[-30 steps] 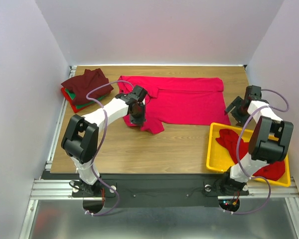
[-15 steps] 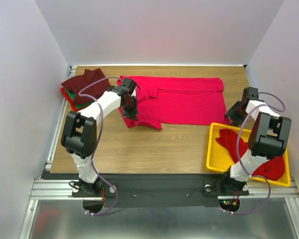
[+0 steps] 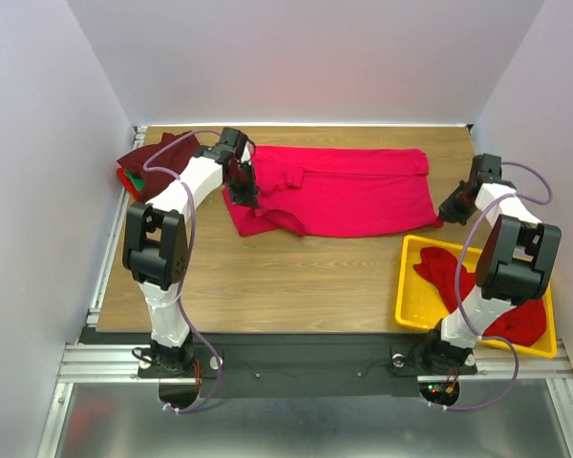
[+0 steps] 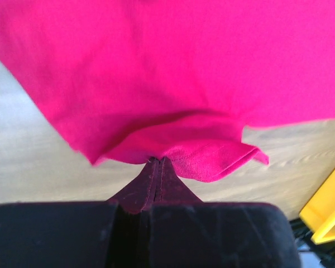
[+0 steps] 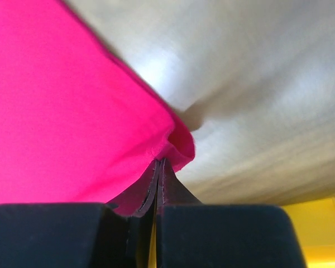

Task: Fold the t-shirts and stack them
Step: Fold the tshirt

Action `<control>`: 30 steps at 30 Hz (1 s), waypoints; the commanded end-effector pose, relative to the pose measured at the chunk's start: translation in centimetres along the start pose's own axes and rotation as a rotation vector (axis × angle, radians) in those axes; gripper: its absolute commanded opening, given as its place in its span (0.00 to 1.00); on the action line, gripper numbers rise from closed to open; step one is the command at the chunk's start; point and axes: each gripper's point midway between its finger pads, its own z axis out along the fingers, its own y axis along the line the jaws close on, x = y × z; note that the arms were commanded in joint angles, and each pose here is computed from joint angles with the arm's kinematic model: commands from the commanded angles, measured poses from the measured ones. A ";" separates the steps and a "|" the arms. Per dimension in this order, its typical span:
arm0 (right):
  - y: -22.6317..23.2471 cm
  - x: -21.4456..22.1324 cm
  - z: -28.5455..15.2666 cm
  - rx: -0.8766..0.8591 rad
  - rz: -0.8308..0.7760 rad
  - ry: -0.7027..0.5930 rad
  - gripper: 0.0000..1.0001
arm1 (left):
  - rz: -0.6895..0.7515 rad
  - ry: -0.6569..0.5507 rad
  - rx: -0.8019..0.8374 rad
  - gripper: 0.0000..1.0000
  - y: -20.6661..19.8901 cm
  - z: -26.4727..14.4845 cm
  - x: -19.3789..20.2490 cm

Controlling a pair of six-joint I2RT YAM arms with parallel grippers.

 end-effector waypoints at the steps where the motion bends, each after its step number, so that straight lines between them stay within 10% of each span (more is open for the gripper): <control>1: 2.8 -3.7 -1.3 -0.081 -0.014 -0.079 0.00 | -0.016 -0.092 0.050 0.00 -1.0 -1.6 -4.2; 30: 11.1 -8.4 0.9 -0.211 -0.143 -0.065 0.00 | 0.023 -0.299 0.136 0.00 -1.2 -1.3 -17.6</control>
